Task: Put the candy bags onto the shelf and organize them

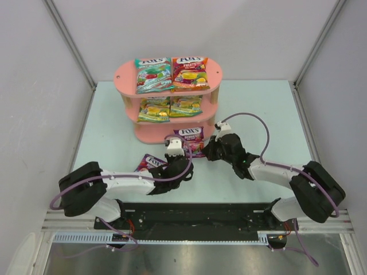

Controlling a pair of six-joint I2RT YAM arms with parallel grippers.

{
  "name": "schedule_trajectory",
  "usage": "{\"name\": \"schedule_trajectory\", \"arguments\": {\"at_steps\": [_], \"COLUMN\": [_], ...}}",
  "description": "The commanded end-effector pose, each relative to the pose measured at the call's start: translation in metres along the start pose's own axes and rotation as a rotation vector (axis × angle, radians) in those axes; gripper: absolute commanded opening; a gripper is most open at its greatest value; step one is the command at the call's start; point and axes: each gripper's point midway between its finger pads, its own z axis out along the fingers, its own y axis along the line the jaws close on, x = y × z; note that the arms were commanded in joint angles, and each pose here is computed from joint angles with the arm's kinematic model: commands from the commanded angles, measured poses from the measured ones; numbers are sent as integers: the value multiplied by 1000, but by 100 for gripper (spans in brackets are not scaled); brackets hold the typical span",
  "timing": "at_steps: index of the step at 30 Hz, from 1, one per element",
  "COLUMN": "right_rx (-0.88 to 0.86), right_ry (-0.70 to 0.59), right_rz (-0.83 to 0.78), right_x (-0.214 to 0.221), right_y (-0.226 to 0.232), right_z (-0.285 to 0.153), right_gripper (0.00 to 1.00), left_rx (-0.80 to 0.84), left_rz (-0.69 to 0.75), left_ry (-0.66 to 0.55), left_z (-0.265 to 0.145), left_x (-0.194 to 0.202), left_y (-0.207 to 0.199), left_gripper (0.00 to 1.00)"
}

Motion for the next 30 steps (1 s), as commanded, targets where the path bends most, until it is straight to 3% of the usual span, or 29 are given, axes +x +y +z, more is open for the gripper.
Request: {"name": "schedule_trajectory", "arguments": {"at_steps": [1, 10, 30], "right_rx": [-71, -60, -48], "right_ry": [-95, -123, -125], "right_rz": [17, 47, 113], "right_x": [-45, -75, -83], "right_y": [11, -6, -33], "right_z": [23, 65, 88], "right_gripper": [0, 0, 0], "left_rx": [-8, -14, -49], "left_rz": [62, 131, 213], "left_ry": [-92, -100, -97], "left_z": [18, 61, 108], "left_x": [-33, -49, -56], "left_y": [0, -7, -11], "left_gripper": [0, 0, 0]}}
